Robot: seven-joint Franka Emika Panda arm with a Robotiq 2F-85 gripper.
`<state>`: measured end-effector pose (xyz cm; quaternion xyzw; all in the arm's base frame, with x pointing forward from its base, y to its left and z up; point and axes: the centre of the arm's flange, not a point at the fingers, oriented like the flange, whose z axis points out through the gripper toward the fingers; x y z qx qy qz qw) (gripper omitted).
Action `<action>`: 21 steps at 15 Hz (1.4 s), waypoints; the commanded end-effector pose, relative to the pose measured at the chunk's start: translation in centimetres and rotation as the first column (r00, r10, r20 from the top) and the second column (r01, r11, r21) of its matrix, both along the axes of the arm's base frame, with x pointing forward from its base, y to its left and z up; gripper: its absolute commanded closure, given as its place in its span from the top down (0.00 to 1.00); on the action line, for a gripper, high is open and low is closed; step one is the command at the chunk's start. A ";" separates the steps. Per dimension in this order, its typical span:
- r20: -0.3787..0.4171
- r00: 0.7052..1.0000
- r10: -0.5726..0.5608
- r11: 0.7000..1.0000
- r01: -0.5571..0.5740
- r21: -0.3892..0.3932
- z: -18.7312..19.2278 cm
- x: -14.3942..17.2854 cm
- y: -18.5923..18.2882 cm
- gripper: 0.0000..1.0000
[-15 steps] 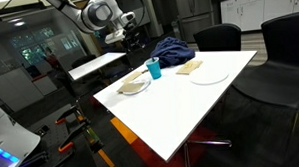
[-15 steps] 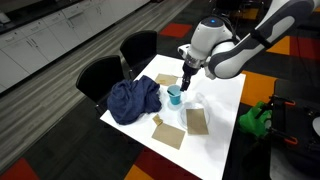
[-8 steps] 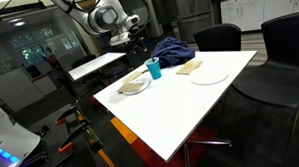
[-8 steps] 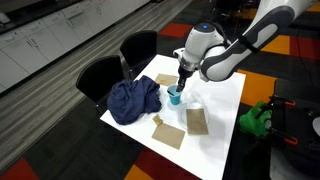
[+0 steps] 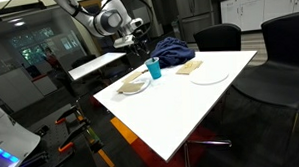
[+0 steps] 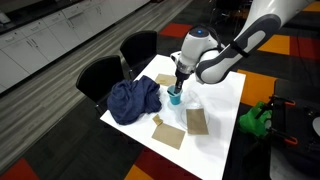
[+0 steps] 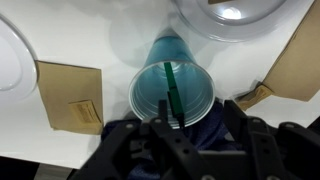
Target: Take the green pen out of the light blue cup
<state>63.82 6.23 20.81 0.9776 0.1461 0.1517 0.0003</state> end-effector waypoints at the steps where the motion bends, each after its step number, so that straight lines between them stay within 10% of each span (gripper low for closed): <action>1: -0.018 1.000 0.023 1.000 -0.023 -0.008 -0.9 1.7 -0.1 0.60; 21: -0.081 0.997 0.019 1.000 -0.020 -0.021 -4.2 5.0 -1.2 0.46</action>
